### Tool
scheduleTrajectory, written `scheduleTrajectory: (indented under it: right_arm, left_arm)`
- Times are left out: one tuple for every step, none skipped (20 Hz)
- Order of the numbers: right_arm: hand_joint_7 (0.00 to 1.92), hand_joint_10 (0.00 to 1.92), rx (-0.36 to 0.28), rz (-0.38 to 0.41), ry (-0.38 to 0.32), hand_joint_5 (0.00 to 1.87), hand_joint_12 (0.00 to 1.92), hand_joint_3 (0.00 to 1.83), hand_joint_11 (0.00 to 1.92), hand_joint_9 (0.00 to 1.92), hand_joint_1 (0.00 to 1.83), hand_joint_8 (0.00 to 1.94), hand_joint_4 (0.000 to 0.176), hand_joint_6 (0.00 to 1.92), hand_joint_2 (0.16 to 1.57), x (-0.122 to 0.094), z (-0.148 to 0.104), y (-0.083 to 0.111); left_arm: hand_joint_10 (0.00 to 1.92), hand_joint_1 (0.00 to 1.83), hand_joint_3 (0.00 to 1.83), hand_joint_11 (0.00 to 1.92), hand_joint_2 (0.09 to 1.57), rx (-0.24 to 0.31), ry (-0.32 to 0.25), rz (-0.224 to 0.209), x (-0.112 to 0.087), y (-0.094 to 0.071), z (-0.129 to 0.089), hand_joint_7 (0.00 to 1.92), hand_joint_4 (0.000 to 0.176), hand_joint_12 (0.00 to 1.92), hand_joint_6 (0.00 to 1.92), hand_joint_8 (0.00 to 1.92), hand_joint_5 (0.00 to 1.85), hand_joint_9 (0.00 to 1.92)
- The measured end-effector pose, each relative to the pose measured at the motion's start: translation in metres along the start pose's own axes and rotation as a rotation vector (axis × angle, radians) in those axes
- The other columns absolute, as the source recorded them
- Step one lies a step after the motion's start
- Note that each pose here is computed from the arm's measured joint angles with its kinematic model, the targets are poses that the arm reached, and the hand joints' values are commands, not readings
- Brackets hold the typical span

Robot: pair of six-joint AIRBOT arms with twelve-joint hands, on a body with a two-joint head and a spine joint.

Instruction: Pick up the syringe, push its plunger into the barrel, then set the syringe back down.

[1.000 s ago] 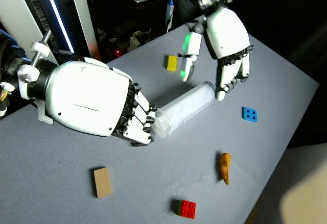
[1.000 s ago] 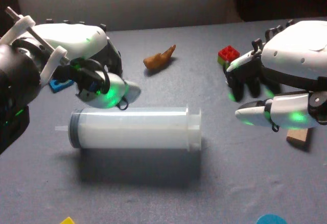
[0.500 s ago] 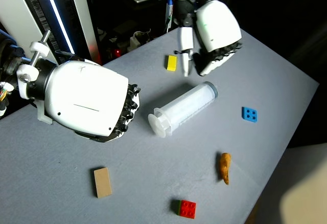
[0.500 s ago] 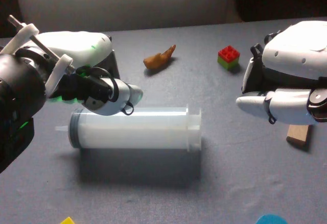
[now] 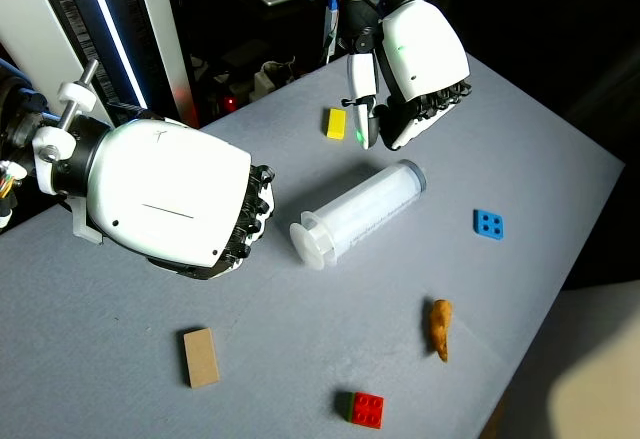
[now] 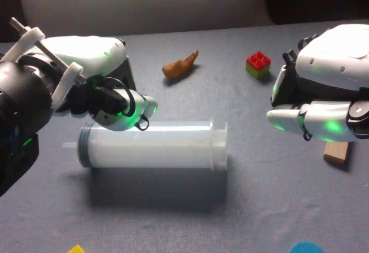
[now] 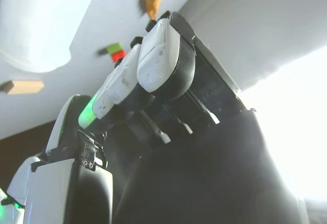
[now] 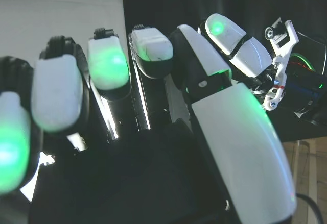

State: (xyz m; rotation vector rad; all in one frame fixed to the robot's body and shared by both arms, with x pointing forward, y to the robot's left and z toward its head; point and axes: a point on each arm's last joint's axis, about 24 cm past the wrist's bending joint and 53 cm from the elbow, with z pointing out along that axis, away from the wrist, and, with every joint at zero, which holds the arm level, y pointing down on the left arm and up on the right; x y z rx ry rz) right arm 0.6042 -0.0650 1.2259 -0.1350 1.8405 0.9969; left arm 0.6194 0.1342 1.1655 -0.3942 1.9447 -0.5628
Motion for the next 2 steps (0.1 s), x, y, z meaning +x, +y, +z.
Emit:
scheduleTrajectory:
  right_arm:
    - [1.3, 1.92, 0.0, 0.0, 0.0, 1.13, 1.92, 0.0, 1.66, 1.46, 0.43, 1.94, 0.0, 1.92, 1.46, -0.0001, 0.0, 0.0001]
    - [1.32, 1.92, -0.001, 0.0, 0.0, 1.15, 1.92, 0.0, 1.67, 1.48, 0.43, 1.94, 0.0, 1.92, 1.46, 0.0, 0.0001, 0.0002]
  left_arm:
    - [1.92, 0.46, 0.0, 1.42, 1.38, 0.003, -0.004, -0.005, -0.0018, -0.0018, -0.0001, 1.33, 0.0, 1.92, 1.92, 1.92, 1.23, 1.37]
    - [1.92, 0.46, 0.0, 1.42, 1.37, 0.007, -0.01, -0.007, -0.0045, -0.0032, -0.0004, 1.33, 0.0, 1.92, 1.92, 1.92, 1.23, 1.36]
